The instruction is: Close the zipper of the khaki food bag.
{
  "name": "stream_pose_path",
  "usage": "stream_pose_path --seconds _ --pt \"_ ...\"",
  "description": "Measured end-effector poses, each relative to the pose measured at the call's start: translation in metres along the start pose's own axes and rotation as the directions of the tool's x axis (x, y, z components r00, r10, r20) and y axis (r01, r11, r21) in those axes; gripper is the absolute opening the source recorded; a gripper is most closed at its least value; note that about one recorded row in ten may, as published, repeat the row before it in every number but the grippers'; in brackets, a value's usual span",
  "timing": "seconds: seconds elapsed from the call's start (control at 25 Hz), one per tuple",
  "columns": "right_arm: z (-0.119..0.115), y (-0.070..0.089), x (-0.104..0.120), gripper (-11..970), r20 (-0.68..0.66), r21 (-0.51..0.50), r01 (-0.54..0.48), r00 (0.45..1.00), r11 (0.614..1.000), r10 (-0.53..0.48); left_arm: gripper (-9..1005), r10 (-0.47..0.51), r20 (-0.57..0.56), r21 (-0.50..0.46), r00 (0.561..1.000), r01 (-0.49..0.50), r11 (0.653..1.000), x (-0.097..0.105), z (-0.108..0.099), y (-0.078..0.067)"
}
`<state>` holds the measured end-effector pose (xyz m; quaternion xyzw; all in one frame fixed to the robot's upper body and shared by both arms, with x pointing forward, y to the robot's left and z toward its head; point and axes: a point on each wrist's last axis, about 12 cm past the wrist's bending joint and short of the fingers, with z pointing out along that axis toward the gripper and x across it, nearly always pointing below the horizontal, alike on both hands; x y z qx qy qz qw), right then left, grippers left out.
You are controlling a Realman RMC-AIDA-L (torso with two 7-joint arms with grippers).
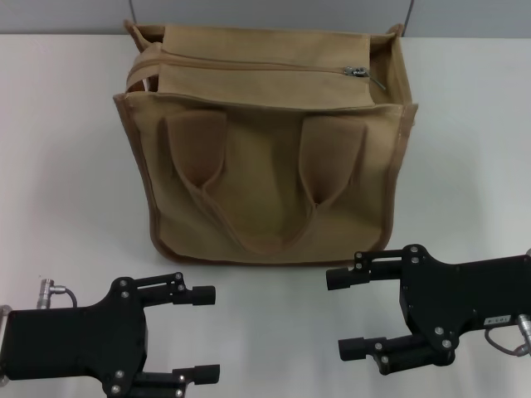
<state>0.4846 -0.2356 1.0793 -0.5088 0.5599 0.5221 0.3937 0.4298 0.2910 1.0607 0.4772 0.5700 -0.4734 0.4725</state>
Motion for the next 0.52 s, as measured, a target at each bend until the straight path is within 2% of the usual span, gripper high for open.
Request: stream_pose_path --seconds 0.52 --pt "0.0020 -0.0064 -0.0006 733 -0.029 0.022 0.010 1.000 1.000 -0.009 770 -0.010 -0.018 0.012 1.000 0.011 1.000 -0.0051 0.0021 0.0074"
